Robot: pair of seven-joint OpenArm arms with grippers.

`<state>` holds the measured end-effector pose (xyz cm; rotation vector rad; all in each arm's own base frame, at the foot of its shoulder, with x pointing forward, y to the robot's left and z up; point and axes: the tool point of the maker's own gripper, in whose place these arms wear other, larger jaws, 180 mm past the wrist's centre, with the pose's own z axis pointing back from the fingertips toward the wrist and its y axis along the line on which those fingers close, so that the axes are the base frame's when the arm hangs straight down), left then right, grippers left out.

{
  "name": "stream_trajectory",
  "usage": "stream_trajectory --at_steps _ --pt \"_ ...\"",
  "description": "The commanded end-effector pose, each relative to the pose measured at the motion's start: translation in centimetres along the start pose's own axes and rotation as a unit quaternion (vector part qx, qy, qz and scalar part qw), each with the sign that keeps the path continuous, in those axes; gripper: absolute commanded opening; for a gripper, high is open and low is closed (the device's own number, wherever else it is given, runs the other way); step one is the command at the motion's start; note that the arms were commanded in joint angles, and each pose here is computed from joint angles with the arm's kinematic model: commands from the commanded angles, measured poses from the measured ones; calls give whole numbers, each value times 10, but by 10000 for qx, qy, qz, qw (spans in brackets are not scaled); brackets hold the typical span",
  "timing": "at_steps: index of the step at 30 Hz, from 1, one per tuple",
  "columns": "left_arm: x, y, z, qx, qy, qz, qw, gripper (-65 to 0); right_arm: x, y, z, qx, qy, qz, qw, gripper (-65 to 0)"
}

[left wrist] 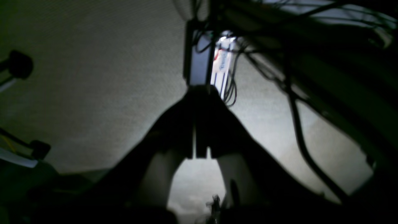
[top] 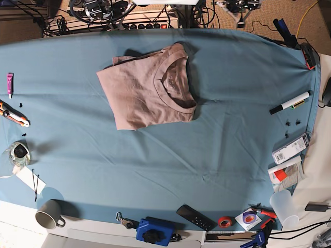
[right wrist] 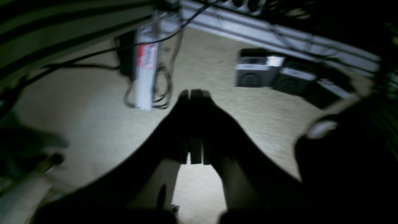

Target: Fold the T-shirt properly

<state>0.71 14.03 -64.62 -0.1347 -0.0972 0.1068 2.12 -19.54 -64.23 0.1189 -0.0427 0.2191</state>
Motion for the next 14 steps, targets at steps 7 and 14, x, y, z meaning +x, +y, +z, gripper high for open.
stream_trajectory --at_steps 7,14 --pt "0 10 3 89 -26 -29 10000 -650 0 -8 2 -80 -26 -1 10000 -650" --pt "0 9 3 80 -30 -25 10000 -650 -4 -8 2 -78 87 -1 9999 -650"
